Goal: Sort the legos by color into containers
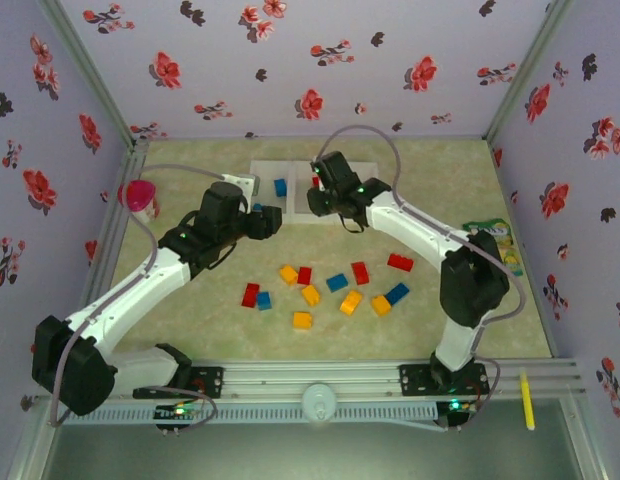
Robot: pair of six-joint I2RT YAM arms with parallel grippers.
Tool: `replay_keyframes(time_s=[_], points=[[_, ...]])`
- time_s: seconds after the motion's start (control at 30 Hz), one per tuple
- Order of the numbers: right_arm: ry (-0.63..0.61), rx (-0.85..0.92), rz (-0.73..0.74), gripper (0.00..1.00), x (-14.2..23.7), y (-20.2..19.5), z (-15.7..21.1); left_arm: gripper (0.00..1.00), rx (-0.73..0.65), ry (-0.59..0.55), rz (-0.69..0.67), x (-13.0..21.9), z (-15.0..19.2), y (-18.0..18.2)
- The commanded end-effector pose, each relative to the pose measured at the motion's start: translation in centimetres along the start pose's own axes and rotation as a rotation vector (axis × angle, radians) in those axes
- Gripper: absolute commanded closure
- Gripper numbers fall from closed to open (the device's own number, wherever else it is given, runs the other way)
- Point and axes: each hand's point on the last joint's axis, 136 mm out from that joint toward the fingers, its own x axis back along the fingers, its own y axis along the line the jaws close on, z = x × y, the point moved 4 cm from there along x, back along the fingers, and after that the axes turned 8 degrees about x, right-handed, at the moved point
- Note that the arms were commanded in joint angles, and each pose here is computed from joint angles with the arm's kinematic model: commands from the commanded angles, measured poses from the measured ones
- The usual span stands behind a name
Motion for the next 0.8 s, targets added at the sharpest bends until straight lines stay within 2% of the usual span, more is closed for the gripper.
replay_keyframes(time_s=[0.0,0.23,0.4,0.53,0.67,0.77], points=[[0.024,0.008,0.039,0.8,-2.1,-1.1,-0.8,0.28,-0.017,0.019,0.014,-0.1,0.4,-0.1],[0.022,-0.026,0.026,0.78,-6.1,-2.0,-3.0,0.28,0.002,0.101,-0.032,0.0,2.3,0.9],[0.036,-0.041,0.022,0.72,-8.0,-2.6,-3.5,0.28,0.027,0.159,-0.067,0.2,3.7,1.7],[0.036,-0.039,0.007,0.6,-8.3,-2.7,-3.9,0.29,0.072,0.202,-0.117,0.6,5.1,2.6],[0.036,-0.035,0.003,0.45,-8.1,-2.6,-4.1,0.29,0.144,0.252,-0.231,1.3,6.8,4.4],[0.037,-0.035,0.0,0.42,-7.5,-2.6,-4.1,0.29,0.197,0.315,-0.351,2.2,9.0,6.3]])
